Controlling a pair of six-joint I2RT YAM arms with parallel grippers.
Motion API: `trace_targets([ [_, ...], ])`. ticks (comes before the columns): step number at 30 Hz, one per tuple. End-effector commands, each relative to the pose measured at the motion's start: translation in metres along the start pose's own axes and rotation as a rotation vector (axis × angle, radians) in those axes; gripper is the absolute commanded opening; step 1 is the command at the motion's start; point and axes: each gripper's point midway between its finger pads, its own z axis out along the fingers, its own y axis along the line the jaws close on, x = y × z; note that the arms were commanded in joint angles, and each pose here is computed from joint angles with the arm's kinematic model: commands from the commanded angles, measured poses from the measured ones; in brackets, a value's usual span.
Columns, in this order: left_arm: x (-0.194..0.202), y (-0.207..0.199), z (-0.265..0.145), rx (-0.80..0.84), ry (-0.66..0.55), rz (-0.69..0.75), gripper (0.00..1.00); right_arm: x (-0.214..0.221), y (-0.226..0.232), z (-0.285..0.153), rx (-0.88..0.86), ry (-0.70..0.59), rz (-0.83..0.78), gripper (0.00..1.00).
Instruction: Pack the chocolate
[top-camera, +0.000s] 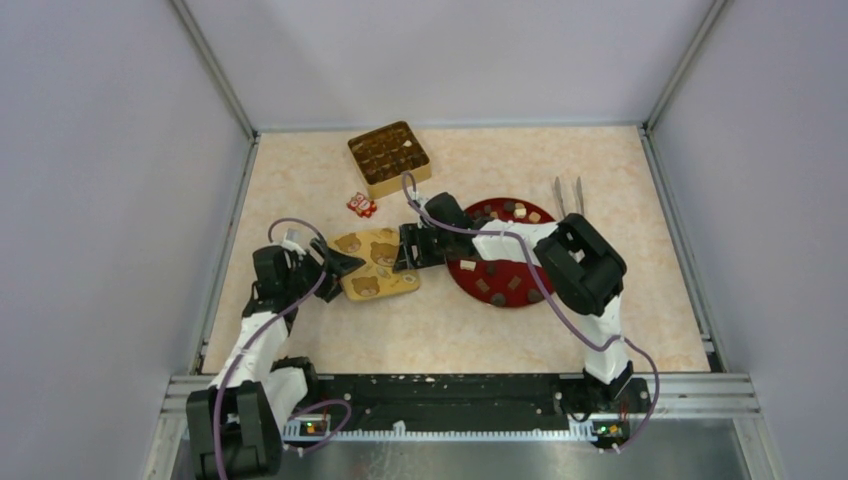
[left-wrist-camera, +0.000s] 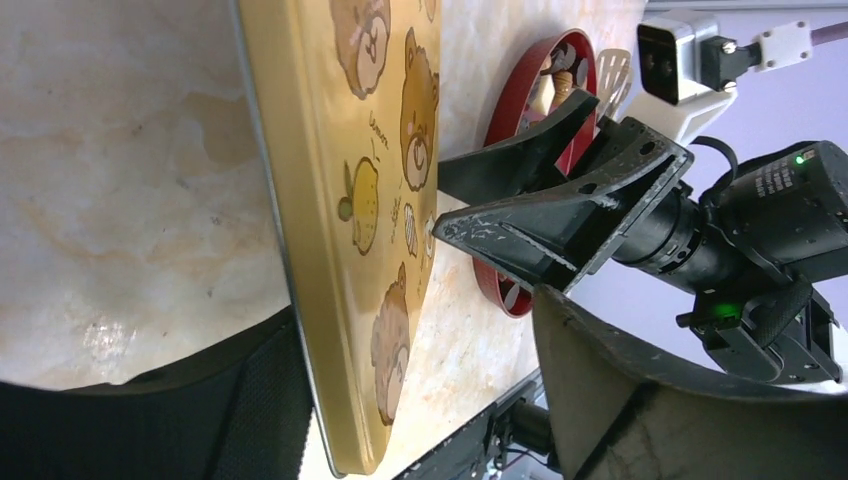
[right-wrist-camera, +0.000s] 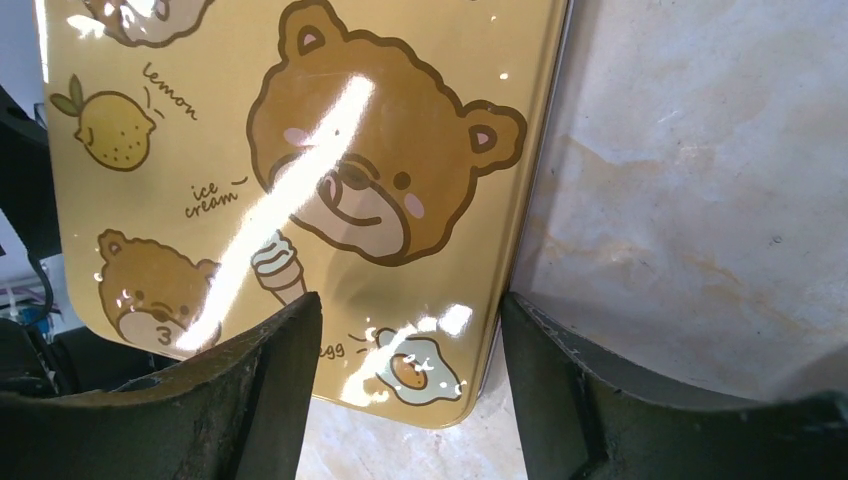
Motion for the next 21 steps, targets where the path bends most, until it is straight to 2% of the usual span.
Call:
trace_targets([
  [1, -0.011, -0.016, 0.001, 0.068, -0.042, 0.052, 0.71, 0.007, -0.002, 0.008, -0.017, 0.016, 0.009, 0.65],
  [12, -0.013, -0.003, 0.006, 0.008, -0.032, 0.059, 0.18, 0.006, -0.001, 0.004, -0.015, 0.014, 0.009, 0.64],
  [17, -0.025, -0.008, 0.004, -0.049, -0.032, 0.095, 0.0, -0.01, 0.002, -0.014, 0.001, -0.044, -0.004, 0.64],
  [21, -0.04, -0.023, 0.0, -0.062, -0.043, 0.147, 0.0, -0.031, -0.003, -0.041, 0.058, -0.105, -0.007, 0.64],
])
